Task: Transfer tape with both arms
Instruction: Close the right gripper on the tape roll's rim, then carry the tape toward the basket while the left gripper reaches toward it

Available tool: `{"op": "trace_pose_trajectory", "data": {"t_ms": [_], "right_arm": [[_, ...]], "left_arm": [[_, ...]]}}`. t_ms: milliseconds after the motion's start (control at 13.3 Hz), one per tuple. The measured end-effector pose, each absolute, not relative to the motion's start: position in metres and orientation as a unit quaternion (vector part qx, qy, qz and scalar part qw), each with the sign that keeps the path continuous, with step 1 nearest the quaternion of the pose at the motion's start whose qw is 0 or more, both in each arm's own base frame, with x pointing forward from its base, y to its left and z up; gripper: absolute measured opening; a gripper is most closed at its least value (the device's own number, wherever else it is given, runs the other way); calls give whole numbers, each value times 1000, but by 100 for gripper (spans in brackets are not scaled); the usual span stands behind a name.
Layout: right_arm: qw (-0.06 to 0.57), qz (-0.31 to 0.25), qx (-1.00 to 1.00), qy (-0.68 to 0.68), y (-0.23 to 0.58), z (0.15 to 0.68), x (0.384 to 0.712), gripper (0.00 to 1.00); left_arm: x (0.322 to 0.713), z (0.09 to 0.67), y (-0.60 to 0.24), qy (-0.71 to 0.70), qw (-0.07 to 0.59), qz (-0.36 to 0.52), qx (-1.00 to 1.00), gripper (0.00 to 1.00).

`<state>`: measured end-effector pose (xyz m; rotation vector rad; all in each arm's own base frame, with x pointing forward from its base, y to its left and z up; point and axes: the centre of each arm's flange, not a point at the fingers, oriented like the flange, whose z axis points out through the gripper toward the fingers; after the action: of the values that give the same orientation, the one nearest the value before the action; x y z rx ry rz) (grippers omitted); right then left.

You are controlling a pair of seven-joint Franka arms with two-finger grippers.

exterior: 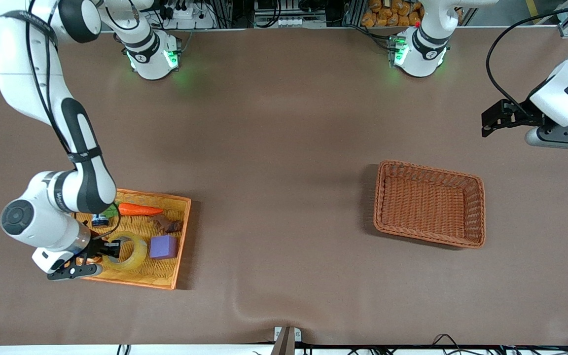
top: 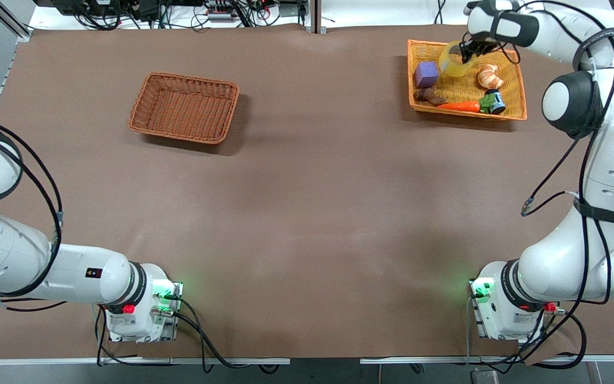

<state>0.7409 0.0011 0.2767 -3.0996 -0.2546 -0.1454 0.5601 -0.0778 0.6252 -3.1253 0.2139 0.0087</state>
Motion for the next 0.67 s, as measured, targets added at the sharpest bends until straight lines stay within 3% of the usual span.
{"op": "trace_pose_trajectory", "data": {"t_ms": [225, 450, 675], "right_arm": [[23, -10, -994, -110, 37, 329, 741, 22], [28, -10, -989, -143, 100, 350, 737, 22], [28, 19, -995, -89, 186, 367, 711, 22]], "left_arm": [[560, 627, -78, 68, 4, 0, -998, 100], [560, 628, -78, 61, 4, -1, -998, 100], [559, 628, -85, 53, 3, -2, -999, 100]]}}
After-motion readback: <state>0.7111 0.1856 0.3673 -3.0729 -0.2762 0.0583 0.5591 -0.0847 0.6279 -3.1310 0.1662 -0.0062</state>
